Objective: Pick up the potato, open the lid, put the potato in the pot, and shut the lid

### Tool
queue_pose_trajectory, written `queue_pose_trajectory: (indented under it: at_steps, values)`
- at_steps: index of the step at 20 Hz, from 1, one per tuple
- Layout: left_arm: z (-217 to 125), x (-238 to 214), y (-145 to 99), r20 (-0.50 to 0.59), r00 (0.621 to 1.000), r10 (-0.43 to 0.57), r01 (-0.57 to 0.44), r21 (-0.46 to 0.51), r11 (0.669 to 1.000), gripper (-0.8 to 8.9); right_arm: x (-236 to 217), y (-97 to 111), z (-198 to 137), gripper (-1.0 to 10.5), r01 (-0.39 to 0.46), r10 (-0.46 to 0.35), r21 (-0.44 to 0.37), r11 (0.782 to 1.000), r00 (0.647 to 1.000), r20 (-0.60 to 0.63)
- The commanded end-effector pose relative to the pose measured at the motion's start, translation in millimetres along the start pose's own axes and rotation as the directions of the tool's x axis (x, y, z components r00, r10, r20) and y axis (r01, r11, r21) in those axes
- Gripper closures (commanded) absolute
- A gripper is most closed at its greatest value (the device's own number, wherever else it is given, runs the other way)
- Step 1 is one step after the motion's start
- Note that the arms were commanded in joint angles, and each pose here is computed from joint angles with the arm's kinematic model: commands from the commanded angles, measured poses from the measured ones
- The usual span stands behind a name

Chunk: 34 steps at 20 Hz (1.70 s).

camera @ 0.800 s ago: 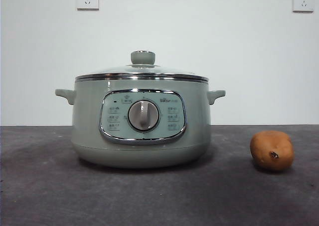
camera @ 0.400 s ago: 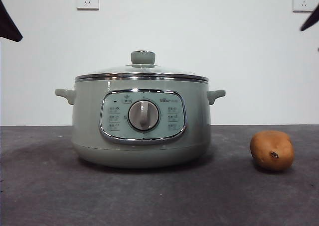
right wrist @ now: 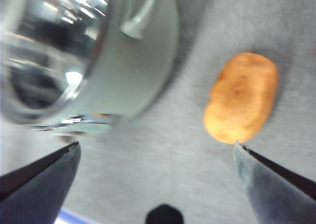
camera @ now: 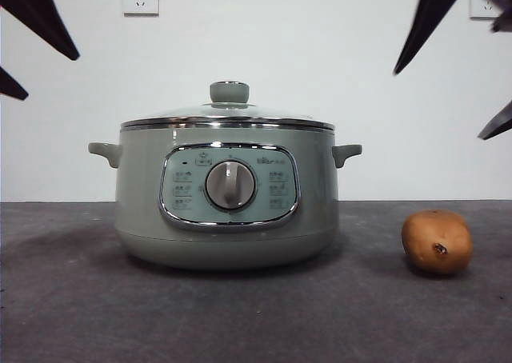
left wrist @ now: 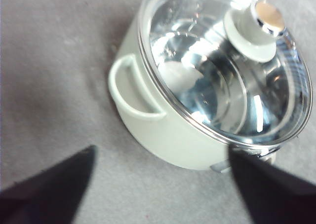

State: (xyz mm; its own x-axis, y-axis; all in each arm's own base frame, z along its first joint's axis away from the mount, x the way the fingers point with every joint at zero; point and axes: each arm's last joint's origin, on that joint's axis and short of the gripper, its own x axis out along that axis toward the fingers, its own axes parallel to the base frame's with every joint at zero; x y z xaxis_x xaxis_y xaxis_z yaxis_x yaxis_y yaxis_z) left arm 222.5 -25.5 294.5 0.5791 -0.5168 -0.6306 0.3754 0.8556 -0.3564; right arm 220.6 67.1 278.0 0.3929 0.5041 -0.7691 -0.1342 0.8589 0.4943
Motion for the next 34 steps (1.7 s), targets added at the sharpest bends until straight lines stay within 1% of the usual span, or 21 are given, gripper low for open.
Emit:
queue_pose_trajectory:
  at_steps: [1, 3, 4, 5, 7, 10, 11, 17, 18, 21, 23, 24, 27, 29, 31, 34]
  values:
    - [0.5, 5.0, -0.8, -0.017, 1.000, -0.009, 0.010, 0.017, 1.000, 1.12, 14.6, 10.2, 12.8, 2.4, 0.143, -0.145, -0.051, 0.988, 0.989, -0.039]
    - [0.3, 7.8, -1.8, -0.027, 1.000, -0.003, 0.003, 0.021, 1.000, 1.12, 28.2, 16.5, 22.8, 2.4, 0.255, -0.259, -0.079, 0.964, 0.965, -0.049]
    - [0.3, 8.0, -2.3, -0.027, 1.000, -0.004, 0.005, 0.023, 1.000, 1.13, 35.7, 17.8, 27.0, 2.5, 0.282, -0.287, -0.087, 0.955, 0.956, -0.056]
    - [0.4, 8.0, -2.6, -0.027, 1.000, -0.005, 0.006, 0.024, 1.000, 1.13, 42.1, 17.0, 30.3, 2.5, 0.294, -0.301, -0.088, 0.952, 0.951, -0.067]
    - [0.4, 8.1, -2.7, -0.026, 1.000, -0.005, 0.006, 0.025, 1.000, 1.14, 59.2, 11.8, 35.0, 2.5, 0.328, -0.336, -0.087, 0.941, 0.936, -0.106]
    - [-0.1, 8.1, -2.7, -0.031, 1.000, -0.006, 0.006, 0.022, 1.000, 1.18, 84.9, -0.9, 35.2, 2.5, 0.404, -0.416, -0.100, 0.909, 0.893, -0.172]
    - [-0.6, 8.1, -2.6, -0.036, 0.999, -0.006, 0.006, 0.019, 1.000, 1.19, 92.9, -4.2, 35.6, 2.5, 0.416, -0.429, -0.104, 0.903, 0.884, -0.185]
    - [-4.5, 7.9, -2.6, -0.073, 0.997, -0.006, 0.006, 0.000, 1.000, 1.22, 122.6, -16.4, 34.4, 2.6, 0.429, -0.444, -0.115, 0.896, 0.862, -0.246]
    - [-4.5, 7.9, -2.6, -0.073, 0.997, -0.005, 0.005, -0.001, 1.000, 1.22, 125.3, -17.7, 33.8, 3.0, 0.431, -0.446, -0.117, 0.895, 0.858, -0.255]
    - [-4.4, 8.1, -3.1, -0.072, 0.997, -0.006, 0.004, -0.023, 1.000, 1.22, 130.2, -20.8, 31.3, 7.2, 0.440, -0.455, -0.119, 0.890, 0.844, -0.285]
    - [-3.8, 9.7, -6.3, -0.070, 0.997, -0.015, 0.013, -0.029, 1.000, 1.23, 131.5, -21.6, 30.4, 9.1, 0.438, -0.455, -0.123, 0.890, 0.840, -0.297]
    - [-3.0, 10.8, -8.4, -0.065, 0.998, -0.018, 0.015, -0.032, 0.999, 1.24, 131.5, -21.6, 30.5, 9.6, 0.433, -0.454, -0.136, 0.891, 0.841, -0.295]
    - [2.1, 15.3, -20.1, -0.034, 0.998, -0.050, 0.050, -0.012, 0.999, 1.26, 129.6, -21.7, 29.2, 9.6, 0.434, -0.458, -0.147, 0.889, 0.833, -0.311]
    - [8.4, 18.9, -31.2, -0.019, 0.999, -0.042, 0.042, 0.024, 0.999, 1.26, 124.3, -20.7, 27.4, 9.6, 0.434, -0.467, -0.172, 0.884, 0.823, -0.324]
    - [21.2, 23.8, -44.5, -0.012, 1.000, -0.022, 0.023, 0.069, 0.997, 1.26, 113.0, -16.8, 26.1, 9.6, 0.422, -0.467, -0.202, 0.884, 0.822, -0.326]
    - [48.6, 35.4, -64.9, -0.006, 0.999, -0.032, 0.032, 0.123, 0.992, 1.26, 86.3, -8.1, 22.2, 9.6, 0.402, -0.468, -0.253, 0.880, 0.824, -0.319]
